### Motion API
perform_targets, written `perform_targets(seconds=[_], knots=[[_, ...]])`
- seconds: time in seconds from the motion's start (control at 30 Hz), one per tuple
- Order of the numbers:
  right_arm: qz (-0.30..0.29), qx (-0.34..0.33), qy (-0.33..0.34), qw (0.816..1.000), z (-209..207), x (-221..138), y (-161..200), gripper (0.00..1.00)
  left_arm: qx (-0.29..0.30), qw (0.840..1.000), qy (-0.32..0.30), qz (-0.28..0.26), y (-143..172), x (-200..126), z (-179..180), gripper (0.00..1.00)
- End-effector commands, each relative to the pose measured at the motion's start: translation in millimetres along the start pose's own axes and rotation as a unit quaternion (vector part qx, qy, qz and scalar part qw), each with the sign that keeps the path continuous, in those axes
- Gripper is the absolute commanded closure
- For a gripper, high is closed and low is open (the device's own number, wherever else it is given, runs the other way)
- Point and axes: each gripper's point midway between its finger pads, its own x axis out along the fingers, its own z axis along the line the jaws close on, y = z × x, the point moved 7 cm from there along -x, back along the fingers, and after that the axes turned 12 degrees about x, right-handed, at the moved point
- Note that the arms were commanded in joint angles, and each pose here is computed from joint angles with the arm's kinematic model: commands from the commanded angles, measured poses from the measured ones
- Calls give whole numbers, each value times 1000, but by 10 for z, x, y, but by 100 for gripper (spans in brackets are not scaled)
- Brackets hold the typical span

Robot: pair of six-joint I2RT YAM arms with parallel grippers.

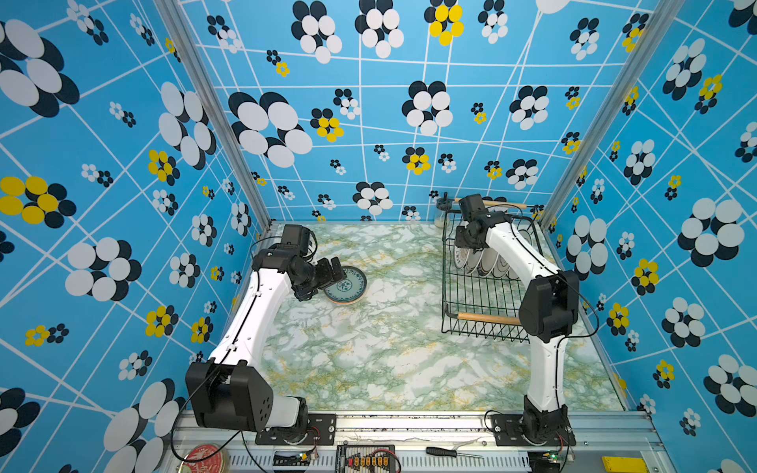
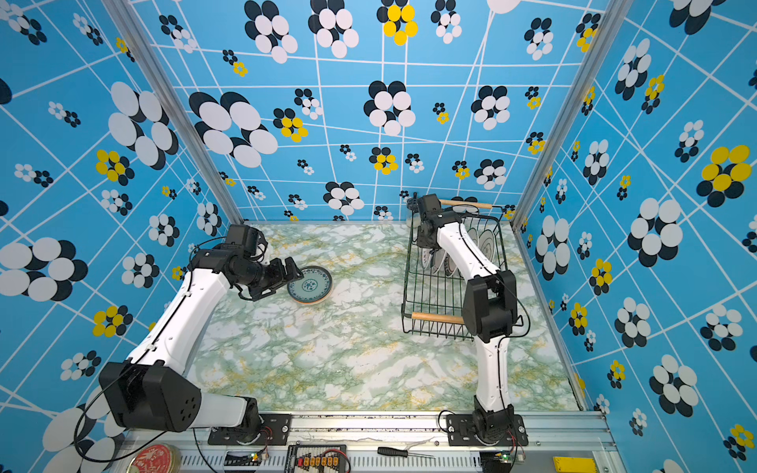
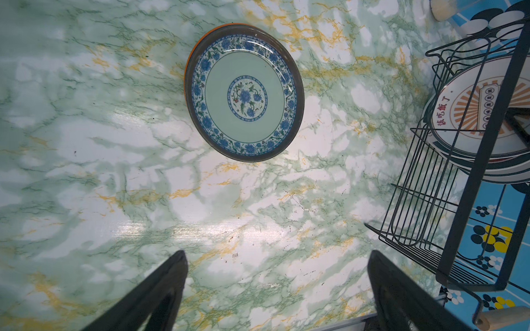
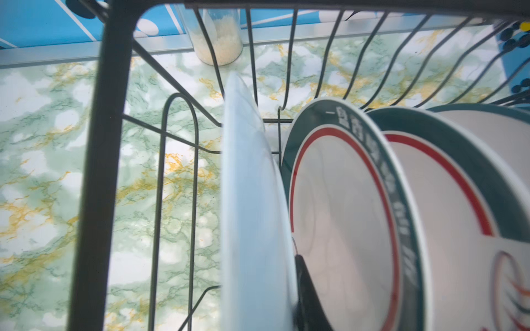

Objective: Unload the plates from the dish rack
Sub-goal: Pick up the plate from the dish rack.

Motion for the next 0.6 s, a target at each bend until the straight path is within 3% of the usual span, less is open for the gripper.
perform_targets(seconds=[0.0, 0.27, 0.43, 0.57], knots=[[-37, -11, 29, 999, -164, -339, -139, 96, 7, 1000, 20, -8, -20, -37, -69, 1], [-69, 5, -20, 997, -212, -845, -256, 97, 1, 996, 62, -63, -74, -21, -128, 1], [-92, 52, -123, 987, -198, -1330, -267, 97, 11, 989, 117, -93, -85, -64, -243, 1], [-98, 103, -242, 960, -157, -1712, -183, 96, 8, 989, 132, -67, -130, -29, -287, 1]])
